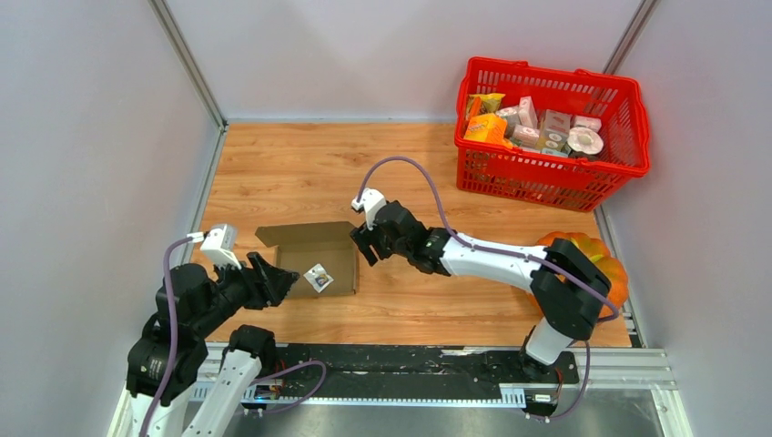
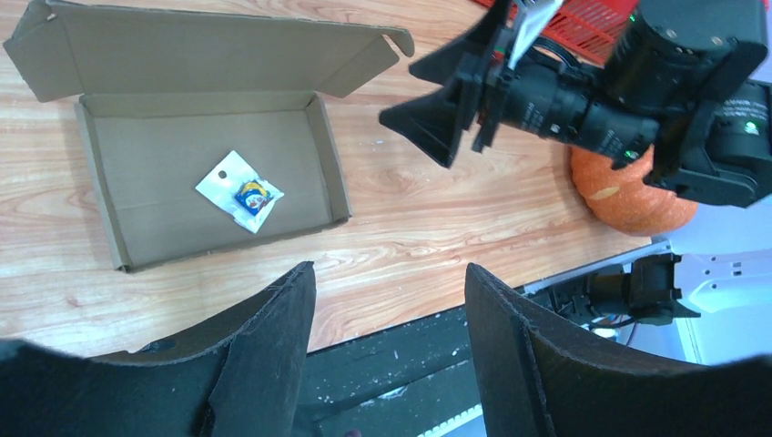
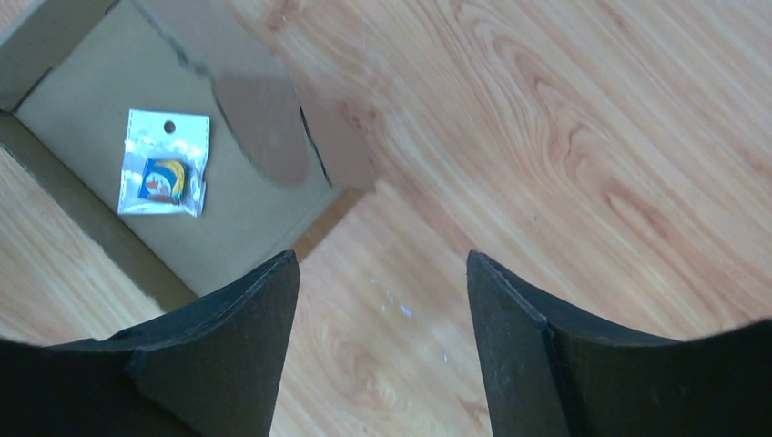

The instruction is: Fold the paper box

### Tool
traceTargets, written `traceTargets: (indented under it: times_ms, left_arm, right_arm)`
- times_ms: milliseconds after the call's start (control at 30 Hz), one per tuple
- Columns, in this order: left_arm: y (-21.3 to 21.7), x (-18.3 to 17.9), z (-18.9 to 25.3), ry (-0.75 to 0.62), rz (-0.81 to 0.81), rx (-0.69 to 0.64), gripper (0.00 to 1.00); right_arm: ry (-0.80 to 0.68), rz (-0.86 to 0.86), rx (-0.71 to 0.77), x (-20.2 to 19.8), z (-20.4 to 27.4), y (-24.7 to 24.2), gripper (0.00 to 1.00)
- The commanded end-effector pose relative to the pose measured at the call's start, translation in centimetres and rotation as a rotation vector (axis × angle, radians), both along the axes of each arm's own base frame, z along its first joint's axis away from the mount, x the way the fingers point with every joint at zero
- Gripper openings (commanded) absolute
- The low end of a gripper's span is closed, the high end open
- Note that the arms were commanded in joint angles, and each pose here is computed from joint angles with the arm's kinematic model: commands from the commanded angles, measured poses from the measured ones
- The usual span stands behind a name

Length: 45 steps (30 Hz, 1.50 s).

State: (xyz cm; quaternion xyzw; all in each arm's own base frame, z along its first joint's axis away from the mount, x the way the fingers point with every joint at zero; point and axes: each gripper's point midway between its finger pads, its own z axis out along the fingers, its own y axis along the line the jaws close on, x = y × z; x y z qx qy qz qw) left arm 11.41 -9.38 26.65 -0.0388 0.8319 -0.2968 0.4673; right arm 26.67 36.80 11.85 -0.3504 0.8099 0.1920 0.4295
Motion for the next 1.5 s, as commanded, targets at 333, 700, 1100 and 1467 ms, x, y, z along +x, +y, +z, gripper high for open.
traceTargets:
  times_ms: [333, 700, 1100, 1467]
  left_arm:
    - [0.1, -1.4, -1.3, 0.016, 0.001, -0.020, 0.69]
    - [-1.1, -0.4, -1.9, 0.029, -0.027, -0.078, 0.68]
    - [-3.8, 5.6, -3.6, 0.035, -0.137, -0.060, 0.65]
    - [-2.9, 13.0, -7.7, -0.057, -0.072, 0.099, 0.66]
  right_arm:
    - [-0.146, 0.154, 0.117, 2.8, 2.8, 6.1, 0.56]
    - [-0.141, 0.190, 0.021, 2.3, 1.5, 5.1, 0.03]
    - [0.003, 0.192, -0.060, -2.7, 1.3, -2.2, 0.00]
    - [0.027, 0.144, 0.010, 0.1, 1.9, -5.9, 0.00]
